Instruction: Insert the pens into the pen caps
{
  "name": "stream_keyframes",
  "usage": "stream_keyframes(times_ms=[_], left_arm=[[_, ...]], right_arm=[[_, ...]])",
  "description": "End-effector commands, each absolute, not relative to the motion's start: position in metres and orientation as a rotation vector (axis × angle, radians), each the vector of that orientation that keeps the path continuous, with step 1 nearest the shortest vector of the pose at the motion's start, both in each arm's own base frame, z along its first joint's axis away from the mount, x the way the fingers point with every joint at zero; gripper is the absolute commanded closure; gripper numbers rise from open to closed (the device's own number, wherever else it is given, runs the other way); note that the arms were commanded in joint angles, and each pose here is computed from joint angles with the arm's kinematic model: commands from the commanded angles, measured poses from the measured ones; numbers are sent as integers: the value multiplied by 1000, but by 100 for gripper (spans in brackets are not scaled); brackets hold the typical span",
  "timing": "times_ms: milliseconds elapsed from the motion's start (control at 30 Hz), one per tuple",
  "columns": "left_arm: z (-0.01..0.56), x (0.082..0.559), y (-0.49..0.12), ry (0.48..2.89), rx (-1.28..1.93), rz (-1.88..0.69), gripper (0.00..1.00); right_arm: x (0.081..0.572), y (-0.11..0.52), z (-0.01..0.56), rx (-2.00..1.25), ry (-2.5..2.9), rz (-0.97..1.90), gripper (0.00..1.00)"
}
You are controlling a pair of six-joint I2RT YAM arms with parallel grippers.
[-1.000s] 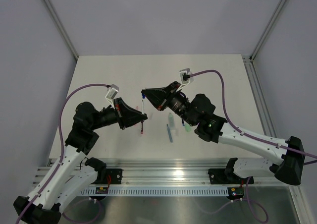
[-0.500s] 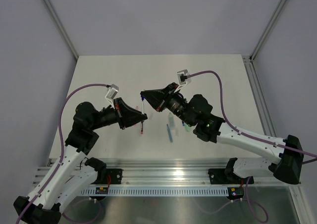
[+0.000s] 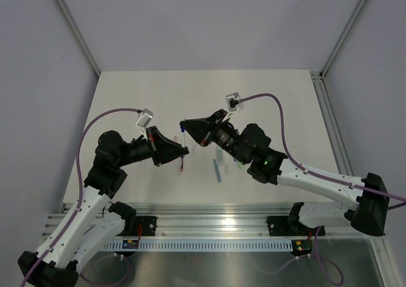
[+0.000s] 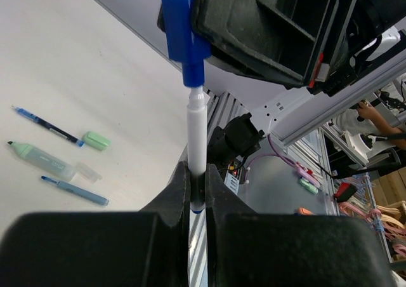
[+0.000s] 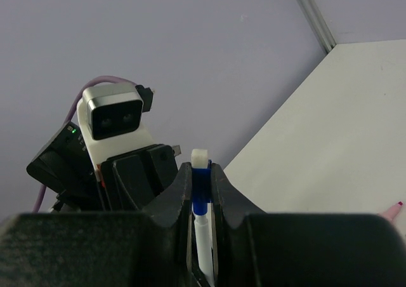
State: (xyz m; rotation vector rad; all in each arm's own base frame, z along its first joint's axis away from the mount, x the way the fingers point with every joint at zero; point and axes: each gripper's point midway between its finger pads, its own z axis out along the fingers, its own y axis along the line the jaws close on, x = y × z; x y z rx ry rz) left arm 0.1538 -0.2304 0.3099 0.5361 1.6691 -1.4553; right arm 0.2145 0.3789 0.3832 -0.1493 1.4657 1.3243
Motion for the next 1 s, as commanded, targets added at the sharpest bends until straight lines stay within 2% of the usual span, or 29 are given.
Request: stream_keyframes(times_ms=[0, 500, 967], left_arm=[[326, 154, -228, 1587, 558, -1443, 100], [330, 152, -227, 1558, 567, -1437, 100], [338, 149, -223, 1516, 556, -1431, 100]], right_arm=[[196, 382, 380, -211, 1481, 1353, 100], [178, 389, 310, -286, 1695, 1278, 100], [131, 399, 208, -411, 1924, 1298, 100]])
